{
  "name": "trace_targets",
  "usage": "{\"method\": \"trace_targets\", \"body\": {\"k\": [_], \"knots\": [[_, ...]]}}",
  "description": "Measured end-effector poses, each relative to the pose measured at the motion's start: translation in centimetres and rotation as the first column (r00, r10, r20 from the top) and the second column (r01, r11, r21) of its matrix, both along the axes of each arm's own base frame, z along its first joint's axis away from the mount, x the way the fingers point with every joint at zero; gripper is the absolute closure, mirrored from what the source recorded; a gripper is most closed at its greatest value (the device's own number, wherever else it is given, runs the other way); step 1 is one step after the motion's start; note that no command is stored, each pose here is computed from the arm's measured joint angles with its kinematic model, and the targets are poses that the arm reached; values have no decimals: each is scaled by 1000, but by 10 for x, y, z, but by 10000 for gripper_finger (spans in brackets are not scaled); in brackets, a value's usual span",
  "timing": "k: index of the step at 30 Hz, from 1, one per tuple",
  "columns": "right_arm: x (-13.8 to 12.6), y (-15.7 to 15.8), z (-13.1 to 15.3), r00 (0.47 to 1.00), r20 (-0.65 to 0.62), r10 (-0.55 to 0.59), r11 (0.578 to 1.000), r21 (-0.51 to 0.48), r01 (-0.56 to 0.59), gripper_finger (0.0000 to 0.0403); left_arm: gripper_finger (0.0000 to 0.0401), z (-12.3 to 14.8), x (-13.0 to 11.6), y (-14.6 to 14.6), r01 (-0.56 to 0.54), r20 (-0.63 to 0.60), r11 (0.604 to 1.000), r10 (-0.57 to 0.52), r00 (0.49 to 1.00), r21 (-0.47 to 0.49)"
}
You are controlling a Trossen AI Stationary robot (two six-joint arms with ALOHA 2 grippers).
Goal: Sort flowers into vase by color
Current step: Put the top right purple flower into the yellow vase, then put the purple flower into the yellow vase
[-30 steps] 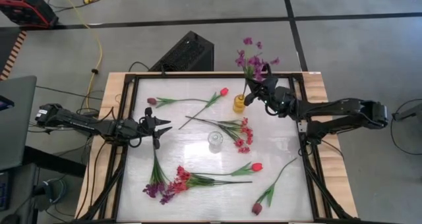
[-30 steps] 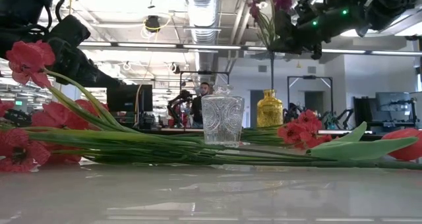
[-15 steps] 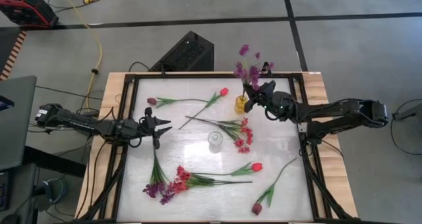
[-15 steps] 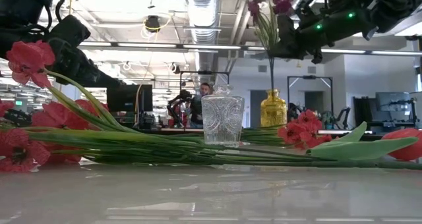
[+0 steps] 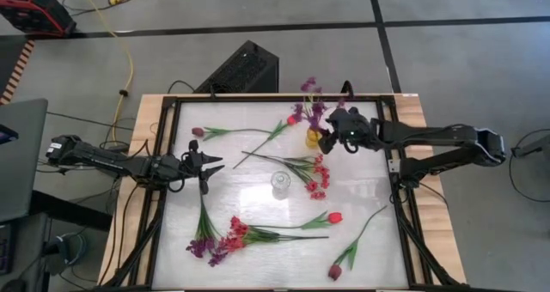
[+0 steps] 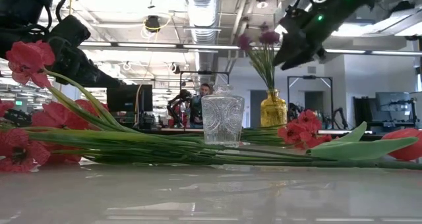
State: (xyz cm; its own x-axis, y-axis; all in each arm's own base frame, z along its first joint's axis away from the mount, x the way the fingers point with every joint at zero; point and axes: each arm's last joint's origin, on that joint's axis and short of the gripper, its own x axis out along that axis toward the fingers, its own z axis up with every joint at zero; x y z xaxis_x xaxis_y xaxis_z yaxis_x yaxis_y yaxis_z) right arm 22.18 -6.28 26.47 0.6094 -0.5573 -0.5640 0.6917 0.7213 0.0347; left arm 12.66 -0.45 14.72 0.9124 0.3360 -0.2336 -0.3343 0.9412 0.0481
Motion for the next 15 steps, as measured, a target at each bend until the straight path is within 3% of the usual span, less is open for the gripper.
{"method": "trace_targets", "body": {"k": [7, 15], "knots": [[-15, 11, 27, 980, -180, 87, 976, 210, -48, 145, 289, 0, 0, -1, 22, 0, 1000, -22, 1000, -8], [-8, 47, 38, 961, -76, 266, 898, 382, -218, 145, 289, 0, 1, -2, 67, 14, 996, -67, 998, -59]]}}
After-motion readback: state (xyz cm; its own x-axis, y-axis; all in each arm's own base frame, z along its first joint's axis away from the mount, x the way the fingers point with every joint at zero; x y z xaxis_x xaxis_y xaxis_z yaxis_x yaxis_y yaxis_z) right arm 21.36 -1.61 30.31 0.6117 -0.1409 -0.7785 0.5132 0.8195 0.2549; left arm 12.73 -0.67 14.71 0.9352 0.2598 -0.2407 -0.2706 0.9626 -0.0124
